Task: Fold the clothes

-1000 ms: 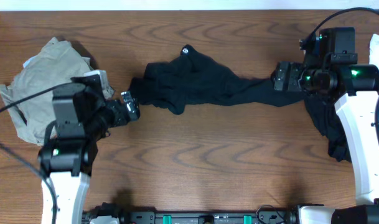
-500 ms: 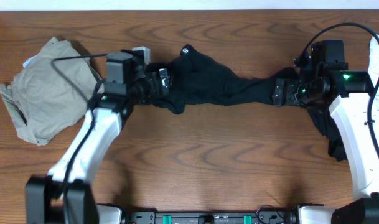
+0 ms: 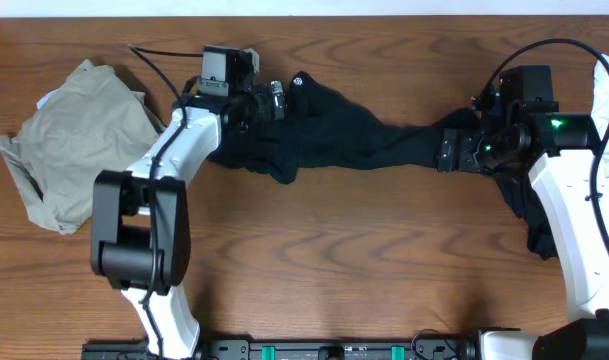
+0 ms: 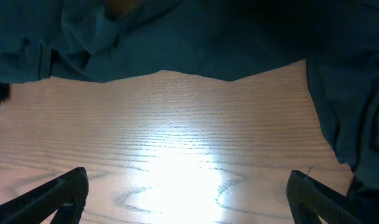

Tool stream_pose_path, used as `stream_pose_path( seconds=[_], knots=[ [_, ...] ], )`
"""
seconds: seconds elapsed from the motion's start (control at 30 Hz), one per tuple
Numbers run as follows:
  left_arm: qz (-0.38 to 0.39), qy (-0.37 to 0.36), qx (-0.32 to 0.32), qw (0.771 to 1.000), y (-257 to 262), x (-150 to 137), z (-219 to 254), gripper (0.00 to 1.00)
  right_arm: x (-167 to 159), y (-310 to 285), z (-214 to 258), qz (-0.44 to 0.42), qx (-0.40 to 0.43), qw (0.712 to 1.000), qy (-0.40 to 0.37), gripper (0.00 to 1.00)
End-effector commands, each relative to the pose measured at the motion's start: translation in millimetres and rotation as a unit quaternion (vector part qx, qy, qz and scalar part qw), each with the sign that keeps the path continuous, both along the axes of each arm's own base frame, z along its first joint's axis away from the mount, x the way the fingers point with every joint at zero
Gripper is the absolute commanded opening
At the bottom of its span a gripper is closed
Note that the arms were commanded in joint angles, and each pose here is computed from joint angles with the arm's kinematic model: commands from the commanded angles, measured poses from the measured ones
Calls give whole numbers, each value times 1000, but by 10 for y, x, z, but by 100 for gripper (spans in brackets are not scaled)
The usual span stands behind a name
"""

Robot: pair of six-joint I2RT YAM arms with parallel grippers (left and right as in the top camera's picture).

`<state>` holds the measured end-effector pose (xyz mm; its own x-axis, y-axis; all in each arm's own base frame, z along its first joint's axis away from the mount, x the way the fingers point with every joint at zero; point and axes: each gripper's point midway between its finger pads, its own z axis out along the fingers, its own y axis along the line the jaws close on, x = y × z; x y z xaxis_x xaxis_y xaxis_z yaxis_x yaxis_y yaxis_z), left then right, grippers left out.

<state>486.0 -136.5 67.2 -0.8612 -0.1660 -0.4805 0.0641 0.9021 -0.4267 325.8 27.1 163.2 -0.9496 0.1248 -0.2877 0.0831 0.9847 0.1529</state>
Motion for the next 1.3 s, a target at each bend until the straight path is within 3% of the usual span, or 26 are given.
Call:
stream_pose_path(
  seconds=[0.0,0.07,0.13,0.23,0.33,0.47,0.57,0.67,0.83,0.97,1.13,1.27],
  knots=[
    [-3,13,21,1000,38,17,-193,83,-9,-19,-28,4,-5,1000,4,99],
    [-4,24,24,999,43,-9,-269,72,-8,-19,-28,4,-5,1000,3,99],
    [-4,27,25,999,47,-22,-290,52,-8,-19,-28,4,-5,1000,3,99],
    [-5,21,24,999,44,-13,-224,6,-10,-19,-28,4,-5,1000,4,99],
    [-4,-13,19,1000,43,26,144,6,-9,-20,-28,5,-5,1000,3,99],
    [-1,-109,3,994,50,43,1104,6,9,-20,-22,5,-5,1000,0,99],
    [0,-189,-10,982,81,-153,1970,6,23,-19,-18,5,-5,1000,-3,99],
    [1,-231,-17,973,152,-559,2558,6,24,-19,-17,5,-5,1000,-4,99],
    [17,-194,5,981,342,-1230,2711,6,25,-1,-29,7,-2,1000,-1,99],
    [13,-158,37,987,453,-1553,2607,6,4,210,-61,49,32,998,6,99],
    [10,-149,40,988,461,-1621,2580,6,-9,528,-146,102,55,993,18,99],
    [-19,-213,-1,977,291,-1537,2909,6,21,783,-242,141,53,988,19,99]
  ],
)
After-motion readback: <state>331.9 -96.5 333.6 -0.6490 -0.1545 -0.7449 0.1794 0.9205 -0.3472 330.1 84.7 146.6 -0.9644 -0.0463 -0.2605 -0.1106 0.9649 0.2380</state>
